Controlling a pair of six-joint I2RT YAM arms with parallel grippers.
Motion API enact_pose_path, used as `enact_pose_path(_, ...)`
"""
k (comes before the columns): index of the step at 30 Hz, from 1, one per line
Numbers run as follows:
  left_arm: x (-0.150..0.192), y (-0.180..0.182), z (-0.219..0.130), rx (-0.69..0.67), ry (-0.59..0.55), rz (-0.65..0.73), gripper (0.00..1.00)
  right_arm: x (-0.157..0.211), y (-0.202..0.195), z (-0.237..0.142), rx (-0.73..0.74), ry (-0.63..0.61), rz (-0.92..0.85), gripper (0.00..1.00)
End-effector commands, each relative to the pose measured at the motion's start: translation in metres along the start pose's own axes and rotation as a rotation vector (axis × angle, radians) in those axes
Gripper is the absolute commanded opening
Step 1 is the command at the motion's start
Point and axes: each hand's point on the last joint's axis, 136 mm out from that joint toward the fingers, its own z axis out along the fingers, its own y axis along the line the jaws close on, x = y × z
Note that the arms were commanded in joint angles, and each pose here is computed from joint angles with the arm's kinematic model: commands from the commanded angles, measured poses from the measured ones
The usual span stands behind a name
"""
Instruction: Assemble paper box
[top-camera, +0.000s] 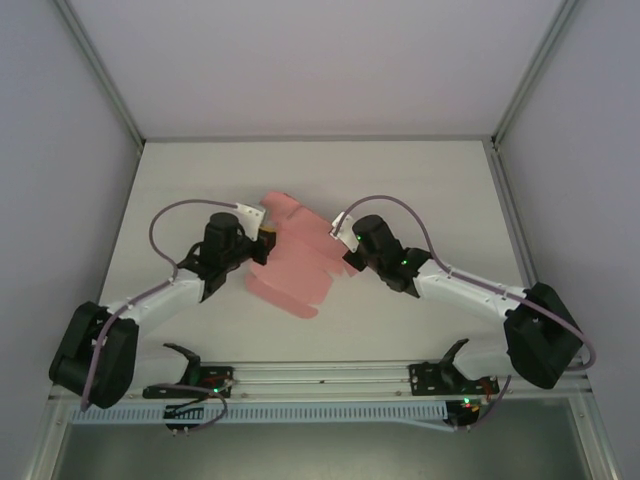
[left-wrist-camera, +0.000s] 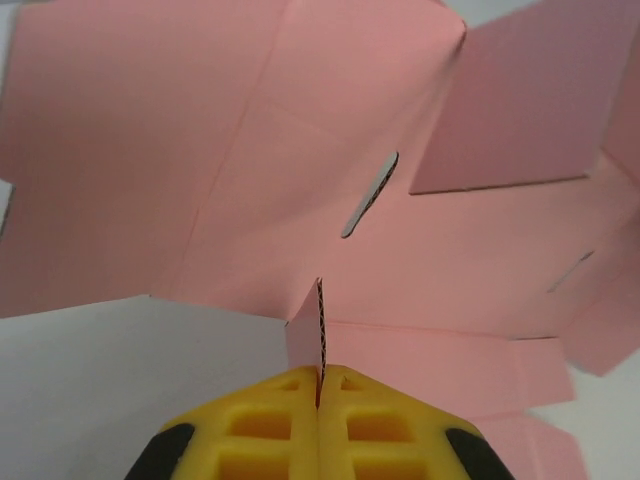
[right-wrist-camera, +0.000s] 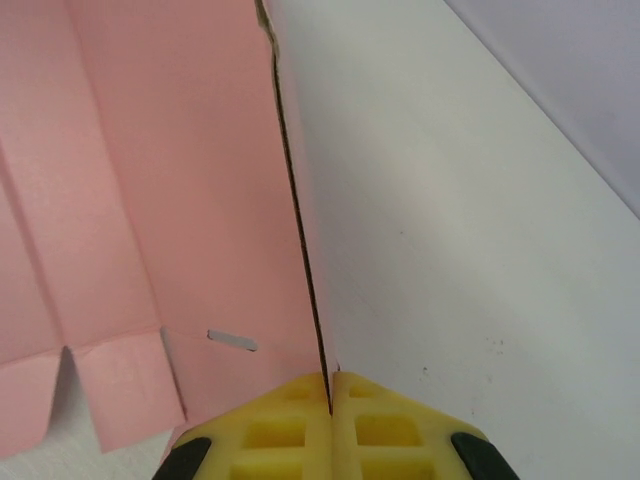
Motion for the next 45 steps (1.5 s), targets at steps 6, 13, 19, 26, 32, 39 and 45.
enact_pose_path(6, -0.007, -0.027, 0.009, -0.191, 0.004, 0.275, 0.0, -0.028, 0.018, -0.003, -0.045, -0.056, -0.06, 0.0)
enact_pose_path(13, 0.005, -0.064, 0.033, -0.241, 0.018, 0.409, 0.0, -0.028, 0.028, -0.005, -0.056, -0.056, -0.123, 0.0)
enact_pose_path(19, 0.01, -0.067, 0.042, -0.268, 0.017, 0.4, 0.0, -0.023, 0.029, -0.008, -0.027, -0.051, -0.169, 0.0)
enact_pose_path(26, 0.025, -0.06, 0.026, -0.228, 0.04, 0.307, 0.36, -0.001, 0.009, -0.003, 0.109, 0.041, -0.293, 0.0)
enact_pose_path(32, 0.012, -0.045, -0.012, -0.179, -0.029, 0.174, 0.92, 0.008, 0.005, 0.006, 0.162, 0.088, -0.375, 0.0)
enact_pose_path(39, -0.019, 0.008, -0.05, -0.235, -0.136, -0.068, 1.0, 0.0, -0.004, 0.013, 0.319, 0.06, -0.473, 0.0)
enact_pose_path(45, -0.025, 0.068, -0.054, -0.338, -0.131, -0.268, 1.0, -0.008, -0.002, 0.014, 0.411, 0.032, -0.581, 0.0)
